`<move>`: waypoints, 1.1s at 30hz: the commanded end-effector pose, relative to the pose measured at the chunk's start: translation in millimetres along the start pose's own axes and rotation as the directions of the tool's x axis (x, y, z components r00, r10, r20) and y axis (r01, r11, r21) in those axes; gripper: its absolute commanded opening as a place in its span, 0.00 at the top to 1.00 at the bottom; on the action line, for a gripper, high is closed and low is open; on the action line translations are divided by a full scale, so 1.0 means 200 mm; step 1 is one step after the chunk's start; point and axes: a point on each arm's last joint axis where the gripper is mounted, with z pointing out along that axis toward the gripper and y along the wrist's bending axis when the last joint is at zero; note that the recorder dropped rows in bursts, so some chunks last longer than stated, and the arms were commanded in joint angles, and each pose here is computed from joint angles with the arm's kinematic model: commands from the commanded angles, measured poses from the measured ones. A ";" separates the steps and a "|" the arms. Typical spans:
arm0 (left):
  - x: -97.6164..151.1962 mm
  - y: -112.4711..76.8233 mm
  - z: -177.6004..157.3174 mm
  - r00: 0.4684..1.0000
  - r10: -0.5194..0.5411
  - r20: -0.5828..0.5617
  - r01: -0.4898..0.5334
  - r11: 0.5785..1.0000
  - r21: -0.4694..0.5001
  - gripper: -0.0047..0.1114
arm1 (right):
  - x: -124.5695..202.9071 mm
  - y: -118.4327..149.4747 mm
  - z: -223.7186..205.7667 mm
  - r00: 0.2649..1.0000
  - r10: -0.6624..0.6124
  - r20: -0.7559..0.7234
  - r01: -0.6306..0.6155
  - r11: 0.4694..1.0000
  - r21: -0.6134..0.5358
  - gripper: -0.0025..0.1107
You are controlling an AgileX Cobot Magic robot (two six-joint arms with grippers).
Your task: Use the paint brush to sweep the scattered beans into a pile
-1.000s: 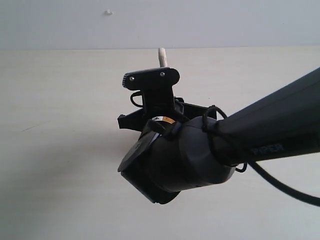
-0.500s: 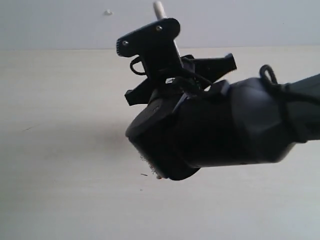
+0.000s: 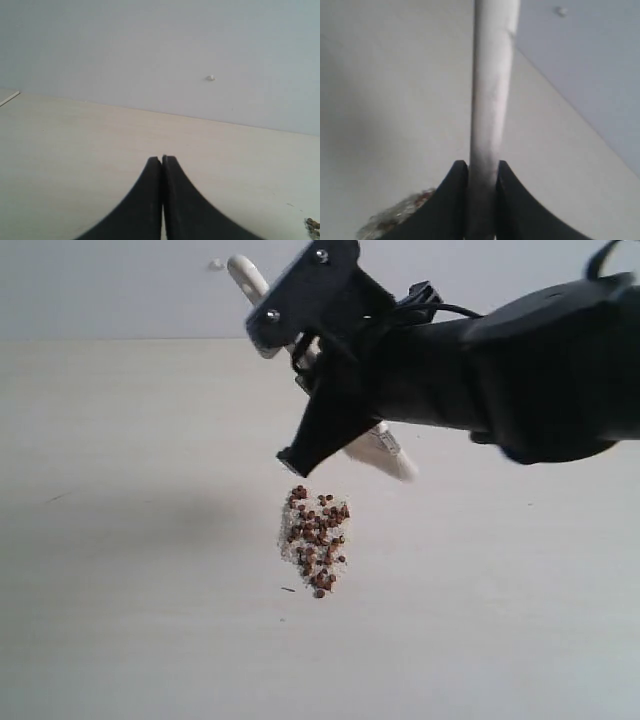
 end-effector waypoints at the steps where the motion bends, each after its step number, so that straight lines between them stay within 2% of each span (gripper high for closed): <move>1: 0.00 0.00 0.00 1.000 0.002 0.009 -0.002 1.000 0.007 0.96 | 0.07 -0.05 -0.13 0.989 -0.048 0.138 0.087 0.951 -0.295 0.98; 4: 0.00 0.00 0.00 1.000 0.002 0.009 -0.002 1.000 0.007 0.96 | 0.11 -0.06 -0.16 0.978 -0.021 0.206 0.112 0.891 -0.441 0.98; 6: 0.00 0.00 0.00 1.000 0.002 0.009 -0.002 1.000 0.007 0.96 | 0.14 -0.05 -0.16 0.964 0.022 0.266 0.137 0.814 -0.564 0.98; 7: 0.00 0.00 0.00 1.000 0.002 0.009 -0.002 1.000 0.007 0.96 | 0.16 -0.02 -0.14 0.958 0.076 0.277 0.131 0.744 -0.656 0.98; 9: 0.00 0.00 0.00 1.000 0.002 0.009 -0.002 1.000 0.007 0.96 | 0.23 0.02 -0.09 0.966 0.104 0.238 0.114 0.653 -0.748 0.98; 12: 0.00 0.00 0.00 1.000 0.002 0.009 -0.002 1.000 0.007 0.96 | 0.36 0.08 0.03 0.986 0.091 0.137 0.062 0.571 -0.819 0.98; 14: 0.00 0.00 0.00 1.000 0.002 0.009 -0.002 1.000 0.007 0.96 | 0.41 0.11 0.08 0.989 0.116 0.091 0.015 0.534 -0.845 0.98; 20: 0.00 0.00 0.00 1.000 0.002 0.009 -0.002 1.000 0.007 0.96 | 0.47 0.09 0.19 0.988 0.149 0.040 -0.044 0.519 -0.854 0.98; 33: 0.00 0.00 0.00 1.000 0.002 0.009 -0.002 1.000 0.007 0.96 | 0.48 0.02 0.39 0.988 0.147 0.040 -0.049 0.557 -0.829 0.98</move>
